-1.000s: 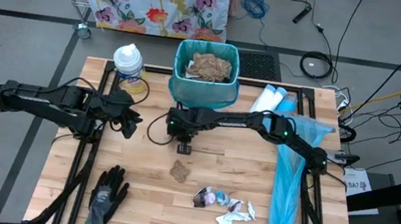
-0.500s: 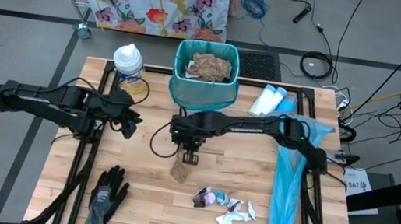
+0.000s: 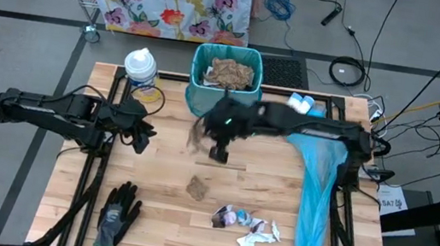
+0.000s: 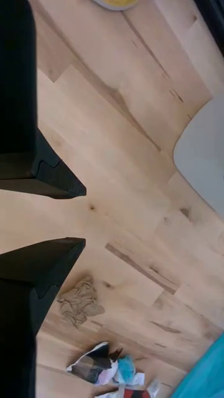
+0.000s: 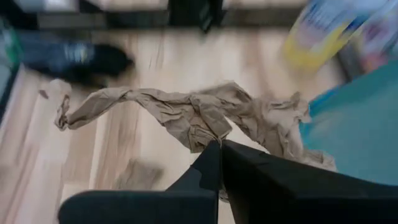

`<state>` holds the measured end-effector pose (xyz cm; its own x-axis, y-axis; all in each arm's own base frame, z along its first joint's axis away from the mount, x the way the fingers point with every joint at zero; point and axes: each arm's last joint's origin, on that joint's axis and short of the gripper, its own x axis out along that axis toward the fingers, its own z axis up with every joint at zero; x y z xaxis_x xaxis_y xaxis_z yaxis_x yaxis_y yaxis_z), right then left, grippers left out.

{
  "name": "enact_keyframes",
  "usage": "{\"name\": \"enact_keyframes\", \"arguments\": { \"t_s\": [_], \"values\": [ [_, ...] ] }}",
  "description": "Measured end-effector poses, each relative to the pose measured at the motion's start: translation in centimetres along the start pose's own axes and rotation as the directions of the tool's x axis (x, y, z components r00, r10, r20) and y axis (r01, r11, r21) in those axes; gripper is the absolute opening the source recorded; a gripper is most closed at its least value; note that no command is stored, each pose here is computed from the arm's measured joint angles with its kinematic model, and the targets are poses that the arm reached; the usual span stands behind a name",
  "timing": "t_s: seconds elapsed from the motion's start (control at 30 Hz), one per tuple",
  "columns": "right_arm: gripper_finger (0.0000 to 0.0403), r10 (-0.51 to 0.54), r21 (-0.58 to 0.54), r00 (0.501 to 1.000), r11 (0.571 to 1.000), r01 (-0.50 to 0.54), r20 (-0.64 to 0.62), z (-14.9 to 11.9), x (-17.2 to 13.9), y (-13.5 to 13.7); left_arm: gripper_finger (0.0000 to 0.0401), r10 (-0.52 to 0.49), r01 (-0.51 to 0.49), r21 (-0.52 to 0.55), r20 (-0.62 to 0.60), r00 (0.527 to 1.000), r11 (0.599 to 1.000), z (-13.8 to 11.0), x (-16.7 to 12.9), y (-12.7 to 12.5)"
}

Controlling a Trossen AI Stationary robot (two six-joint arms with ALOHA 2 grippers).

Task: Place trash/remove bag and relplace
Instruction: Put the brown napkin into the white trash bin

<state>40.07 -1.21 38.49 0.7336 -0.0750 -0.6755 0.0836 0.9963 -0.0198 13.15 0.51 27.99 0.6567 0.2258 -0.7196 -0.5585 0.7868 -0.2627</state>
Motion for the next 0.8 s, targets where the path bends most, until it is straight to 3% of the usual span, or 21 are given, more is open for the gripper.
{"name": "enact_keyframes", "arguments": {
  "t_s": [0.13, 0.3, 0.6, 0.8],
  "values": [
    [0.0000, -0.051, -0.022, 0.982, 0.998, 0.056, 0.184, 1.7, -3.5, -2.6, 0.0118, 0.000, 0.000, -0.002, 0.001, 1.000, 1.000, 0.0, 0.0, 0.0],
    [0.0000, -0.162, 0.033, 0.943, 0.987, 0.159, 0.291, 2.4, -4.9, -7.2, 0.0118, 0.000, 0.000, -0.009, 0.001, 1.000, 1.000, 0.0, 0.0, 0.0],
    [0.0034, -0.318, 0.255, 0.931, 0.929, 0.268, 0.178, 0.5, -3.7, -15.0, 0.0118, -0.001, 0.001, -0.011, 0.002, 1.000, 1.000, 0.0, 0.0, 0.0],
    [0.0083, -0.336, 0.289, 0.938, 0.909, 0.299, 0.087, -0.8, -3.4, -17.0, 0.0118, -0.001, 0.001, -0.037, 0.002, 1.000, 0.999, 0.0, 0.0, 0.0]
  ]
}}
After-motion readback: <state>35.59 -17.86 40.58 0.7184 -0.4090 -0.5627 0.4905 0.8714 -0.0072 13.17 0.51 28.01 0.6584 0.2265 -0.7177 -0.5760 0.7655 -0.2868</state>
